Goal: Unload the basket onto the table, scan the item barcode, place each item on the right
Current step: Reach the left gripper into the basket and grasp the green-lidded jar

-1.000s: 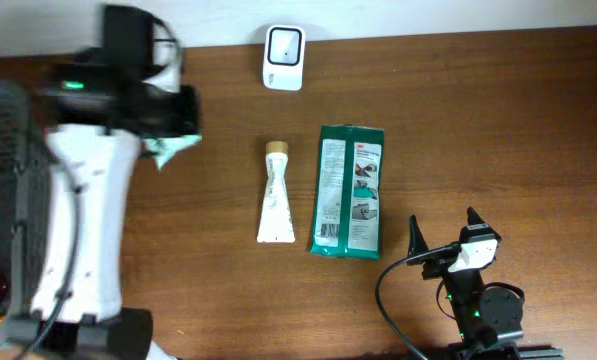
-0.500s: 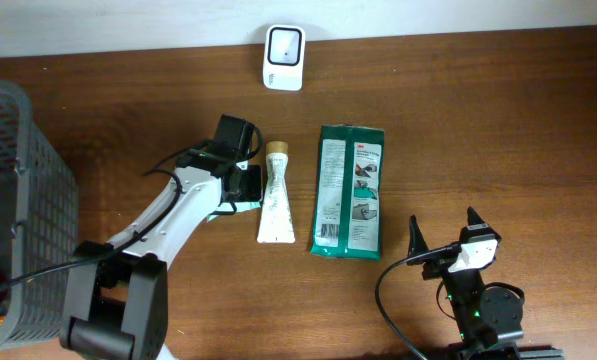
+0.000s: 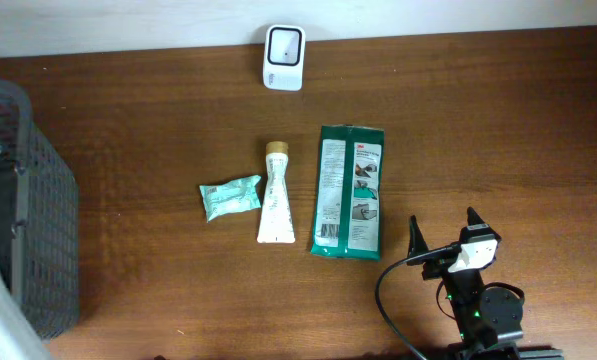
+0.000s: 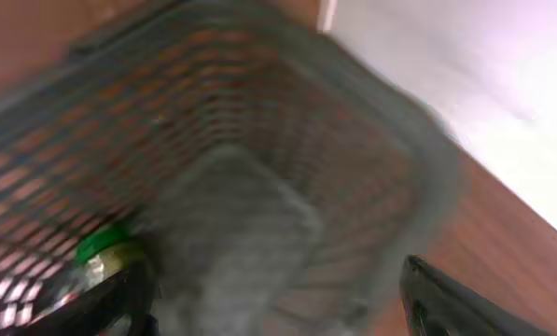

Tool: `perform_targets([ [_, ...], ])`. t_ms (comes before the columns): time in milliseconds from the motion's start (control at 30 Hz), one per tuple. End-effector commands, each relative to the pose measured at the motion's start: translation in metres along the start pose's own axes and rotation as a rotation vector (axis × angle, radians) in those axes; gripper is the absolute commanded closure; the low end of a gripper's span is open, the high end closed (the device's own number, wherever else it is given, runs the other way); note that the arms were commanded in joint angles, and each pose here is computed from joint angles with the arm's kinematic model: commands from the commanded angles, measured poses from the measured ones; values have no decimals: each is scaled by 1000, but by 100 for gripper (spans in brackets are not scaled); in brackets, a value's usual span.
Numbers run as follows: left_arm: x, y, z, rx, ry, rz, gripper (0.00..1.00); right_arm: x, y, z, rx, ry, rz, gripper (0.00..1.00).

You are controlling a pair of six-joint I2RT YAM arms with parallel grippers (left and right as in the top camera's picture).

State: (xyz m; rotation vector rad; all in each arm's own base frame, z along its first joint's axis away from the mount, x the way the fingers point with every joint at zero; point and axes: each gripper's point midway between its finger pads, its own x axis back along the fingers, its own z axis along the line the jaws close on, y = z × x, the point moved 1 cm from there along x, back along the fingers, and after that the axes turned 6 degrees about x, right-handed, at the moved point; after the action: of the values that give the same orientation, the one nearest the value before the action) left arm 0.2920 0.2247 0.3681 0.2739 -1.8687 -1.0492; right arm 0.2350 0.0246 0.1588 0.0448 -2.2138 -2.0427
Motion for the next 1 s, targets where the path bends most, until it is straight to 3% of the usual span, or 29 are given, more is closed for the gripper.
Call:
perform_targets([
  [0, -38, -1, 80, 279, 159, 96, 4, 0, -2, 1, -10, 3, 4, 2],
  [100, -101, -41, 151, 398, 349, 310, 0, 0, -2, 1, -10, 3, 4, 2],
  [233, -162, -95, 194, 443, 466, 524, 0, 0, -2, 1, -10, 3, 4, 2],
  [400, -198, -136, 215, 414, 562, 623, 2, 0, -2, 1, -10, 3, 4, 2],
  [600, -215, -176, 222, 412, 571, 654, 2, 0, -2, 1, -10, 3, 4, 2],
  [667, -218, -176, 222, 413, 566, 640, 7, 0, -2, 1, -10, 3, 4, 2],
  [733, -220, -174, 223, 413, 563, 629, 30, 0, -2, 1, -10, 3, 4, 2],
  [767, -220, -175, 223, 413, 563, 630, 47, 0, -2, 1, -10, 3, 4, 2],
  [900, -219, -172, 217, 421, 532, 637, 52, 0, -2, 1, -10, 3, 4, 2],
  [967, -215, -151, 206, 403, 459, 606, 55, 0, -2, 1, -10, 3, 4, 2],
])
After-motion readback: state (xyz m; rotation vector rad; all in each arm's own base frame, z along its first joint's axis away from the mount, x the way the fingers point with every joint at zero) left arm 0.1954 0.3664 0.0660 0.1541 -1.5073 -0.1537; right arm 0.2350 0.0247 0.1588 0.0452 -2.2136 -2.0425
